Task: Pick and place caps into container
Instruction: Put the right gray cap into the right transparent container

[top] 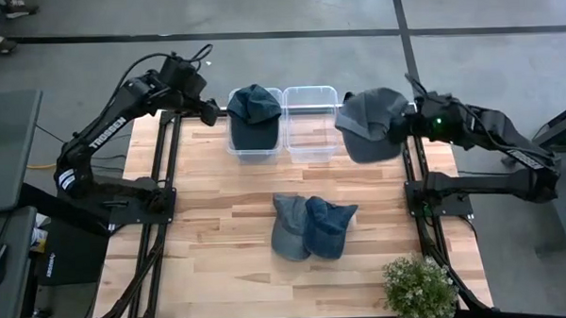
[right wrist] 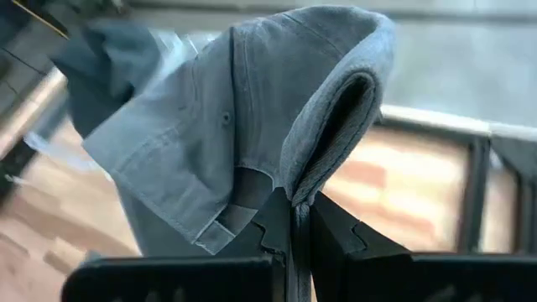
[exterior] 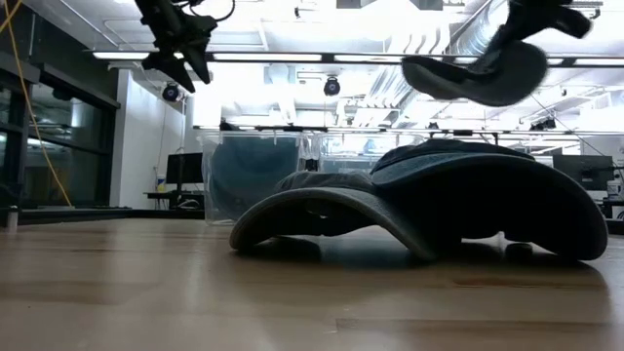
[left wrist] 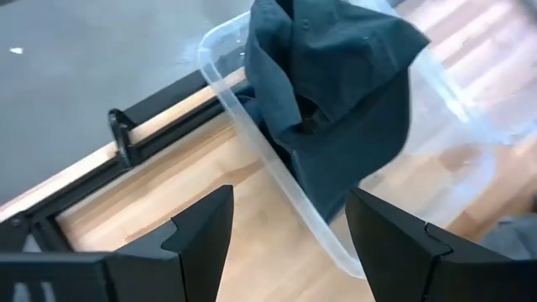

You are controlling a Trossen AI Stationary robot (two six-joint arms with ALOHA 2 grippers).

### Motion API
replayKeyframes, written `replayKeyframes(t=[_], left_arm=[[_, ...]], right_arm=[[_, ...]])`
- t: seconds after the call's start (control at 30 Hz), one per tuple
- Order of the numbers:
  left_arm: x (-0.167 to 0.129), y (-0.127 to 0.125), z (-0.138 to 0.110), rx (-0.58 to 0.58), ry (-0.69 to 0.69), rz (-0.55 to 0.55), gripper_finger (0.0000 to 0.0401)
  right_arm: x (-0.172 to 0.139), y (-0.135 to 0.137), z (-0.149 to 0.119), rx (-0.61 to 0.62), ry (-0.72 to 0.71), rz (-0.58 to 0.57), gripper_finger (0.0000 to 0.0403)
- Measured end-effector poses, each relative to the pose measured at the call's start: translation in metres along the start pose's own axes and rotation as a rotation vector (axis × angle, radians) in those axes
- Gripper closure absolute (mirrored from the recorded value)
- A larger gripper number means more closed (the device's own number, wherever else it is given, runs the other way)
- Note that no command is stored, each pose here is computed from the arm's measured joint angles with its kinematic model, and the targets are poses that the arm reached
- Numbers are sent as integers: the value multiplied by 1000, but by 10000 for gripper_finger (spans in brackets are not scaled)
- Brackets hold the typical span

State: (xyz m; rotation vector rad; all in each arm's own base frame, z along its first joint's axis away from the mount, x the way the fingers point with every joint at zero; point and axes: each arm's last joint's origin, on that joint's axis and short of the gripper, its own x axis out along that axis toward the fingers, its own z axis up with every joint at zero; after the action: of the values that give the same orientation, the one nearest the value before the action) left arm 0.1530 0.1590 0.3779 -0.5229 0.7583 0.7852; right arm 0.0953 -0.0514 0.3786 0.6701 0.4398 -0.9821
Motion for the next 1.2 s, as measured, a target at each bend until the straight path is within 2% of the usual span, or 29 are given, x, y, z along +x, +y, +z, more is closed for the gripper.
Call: replayKeyframes(t=[0.17, 0.33, 0.53, 0.73, 0.93, 1.2], left_arm=[[-1, 7, 1, -24, -3, -8, 172], [-1, 12, 3, -37, -13, 1, 172], [-1, 12, 4, -37, -30, -11, 172], [-2, 11, 8, -35, -64, -15, 172], [-2, 11, 8, -36, -67, -15, 172], [-1, 11, 8, -55, -65, -15, 172]], right_arm=[[12, 11, 17, -9, -134, 131, 388], [39, 14, 24, 15, -180, 225, 388], [81, 11, 27, 112, -210, 427, 388], [124, 0, 27, 215, -208, 533, 388], [160, -4, 29, 284, -140, 601, 388], [190, 1, 40, 360, -45, 582, 388]])
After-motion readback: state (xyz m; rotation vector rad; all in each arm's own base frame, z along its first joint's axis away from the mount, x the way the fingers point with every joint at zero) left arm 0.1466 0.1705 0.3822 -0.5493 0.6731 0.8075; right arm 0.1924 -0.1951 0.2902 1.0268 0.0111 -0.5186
